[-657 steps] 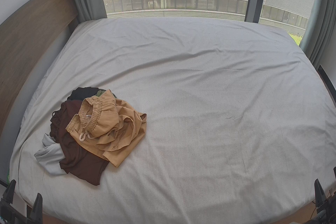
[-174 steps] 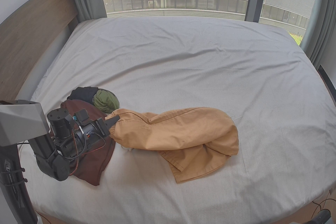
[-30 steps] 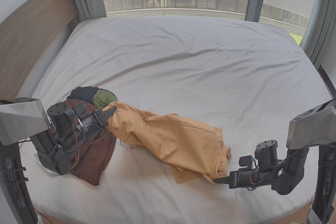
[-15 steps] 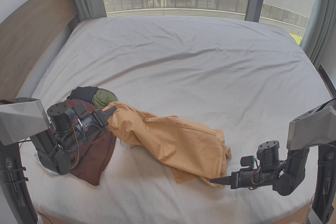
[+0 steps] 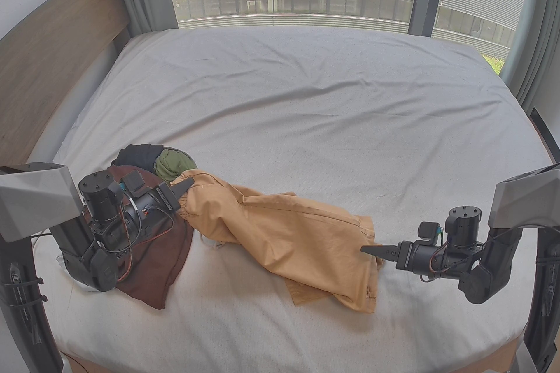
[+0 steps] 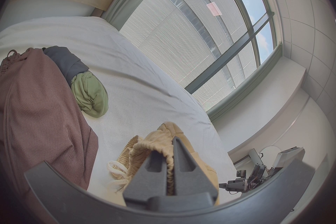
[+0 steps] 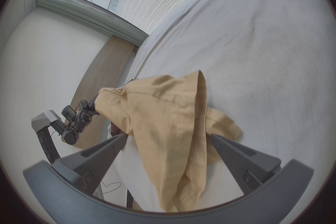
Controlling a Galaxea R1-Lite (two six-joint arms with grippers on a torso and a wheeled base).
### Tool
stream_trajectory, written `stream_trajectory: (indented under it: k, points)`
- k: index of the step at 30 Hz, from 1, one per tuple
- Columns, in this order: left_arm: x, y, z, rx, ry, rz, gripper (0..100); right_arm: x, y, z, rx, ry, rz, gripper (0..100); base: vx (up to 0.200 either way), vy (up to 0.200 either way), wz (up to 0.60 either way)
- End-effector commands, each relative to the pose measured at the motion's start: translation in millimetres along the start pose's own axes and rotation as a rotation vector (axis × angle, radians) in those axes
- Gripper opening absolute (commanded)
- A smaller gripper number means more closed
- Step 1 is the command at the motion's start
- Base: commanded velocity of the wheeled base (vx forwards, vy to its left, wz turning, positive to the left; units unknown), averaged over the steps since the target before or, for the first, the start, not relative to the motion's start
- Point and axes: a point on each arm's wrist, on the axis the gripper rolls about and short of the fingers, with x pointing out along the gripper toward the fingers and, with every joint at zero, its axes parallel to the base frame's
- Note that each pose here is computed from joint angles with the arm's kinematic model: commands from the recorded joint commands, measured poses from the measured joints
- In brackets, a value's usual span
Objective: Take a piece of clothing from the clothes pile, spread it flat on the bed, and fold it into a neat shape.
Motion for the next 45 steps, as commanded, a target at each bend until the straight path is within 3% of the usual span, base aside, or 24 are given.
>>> stream_trajectory:
  k: [1, 10, 21, 35, 44, 45]
  points:
    - [0, -1, 1, 0.002, -0.003, -0.003, 0, 9, -1, 17, -0.020, -0.050, 0.020, 100, 0.000, 0.000, 0.00]
    - [-1, -1, 0, 0.005, 0.000, -0.005, 0, 31, -6, 35, -0.005, -0.078, 0.043, 100, 0.000, 0.000, 0.00]
    - [0, 0, 0, 0.004, 0.002, -0.002, 0, 37, -6, 29, 0.033, -0.062, 0.055, 100, 0.000, 0.000, 0.00]
    - [0, 8, 0, -0.002, -0.003, 0.020, 0, 23, 15, 30, 0.028, -0.089, 0.139, 100, 0.000, 0.000, 0.00]
    - [0, 8, 0, -0.001, -0.003, 0.018, 0, 32, -1, 26, 0.046, -0.084, 0.119, 100, 0.000, 0.000, 0.00]
    - [0, 8, 0, -0.001, -0.003, 0.018, 0, 32, -1, 26, 0.046, -0.084, 0.119, 0, 0.000, 0.000, 0.00]
